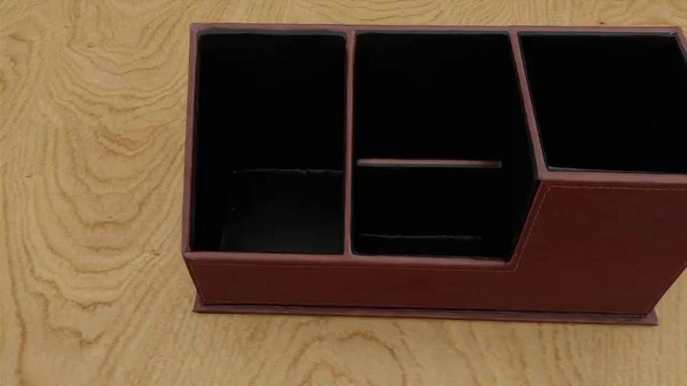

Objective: Pick up the white mug and place it to the right of the caddy.

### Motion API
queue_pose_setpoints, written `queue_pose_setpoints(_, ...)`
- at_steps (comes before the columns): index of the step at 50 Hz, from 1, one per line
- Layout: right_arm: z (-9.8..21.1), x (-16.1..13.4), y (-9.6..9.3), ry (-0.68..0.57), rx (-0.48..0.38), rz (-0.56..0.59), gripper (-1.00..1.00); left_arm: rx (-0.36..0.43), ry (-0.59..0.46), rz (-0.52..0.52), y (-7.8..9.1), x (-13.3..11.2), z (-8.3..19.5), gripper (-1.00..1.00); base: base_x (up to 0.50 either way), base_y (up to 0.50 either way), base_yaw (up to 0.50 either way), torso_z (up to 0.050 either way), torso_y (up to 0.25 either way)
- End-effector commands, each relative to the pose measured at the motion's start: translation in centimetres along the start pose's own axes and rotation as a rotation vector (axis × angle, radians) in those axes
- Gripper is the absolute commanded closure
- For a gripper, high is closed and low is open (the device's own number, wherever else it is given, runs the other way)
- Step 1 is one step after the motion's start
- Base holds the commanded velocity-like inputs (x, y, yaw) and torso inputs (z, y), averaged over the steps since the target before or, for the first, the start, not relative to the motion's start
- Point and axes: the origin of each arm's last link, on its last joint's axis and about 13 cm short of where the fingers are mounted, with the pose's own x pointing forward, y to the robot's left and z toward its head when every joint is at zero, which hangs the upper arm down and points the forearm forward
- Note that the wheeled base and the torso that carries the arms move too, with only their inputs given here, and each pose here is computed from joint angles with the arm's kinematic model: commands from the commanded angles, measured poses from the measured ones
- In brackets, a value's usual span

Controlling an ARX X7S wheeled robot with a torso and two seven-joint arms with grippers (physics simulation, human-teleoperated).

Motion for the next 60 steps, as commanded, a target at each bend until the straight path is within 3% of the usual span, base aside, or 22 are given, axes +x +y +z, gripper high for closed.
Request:
queue_pose_setpoints(1,0.3,-1.2,0.4,-0.080,-0.041,-0.035,1.00,-0.002,-0.007,-0.002,0.1,-0.2,0.4,-1.00,0.00,0.00,0.00,0.000,0.000)
queue_pose_setpoints(41,2.4,-6.3,-0.4,-0.360,-0.046,-0.206,1.00,-0.003,-0.022,-0.017,-0.2,-0.4,1.2,-1.00,0.00,0.00,0.00,0.000,0.000)
queue_pose_setpoints(60,3.0,-7.9,-1.6,-0.445,0.027,-0.309,1.00,-0.011,-0.025,-0.027,-0.4,-0.4,1.2,-1.00,0.00,0.00,0.00,0.000,0.001)
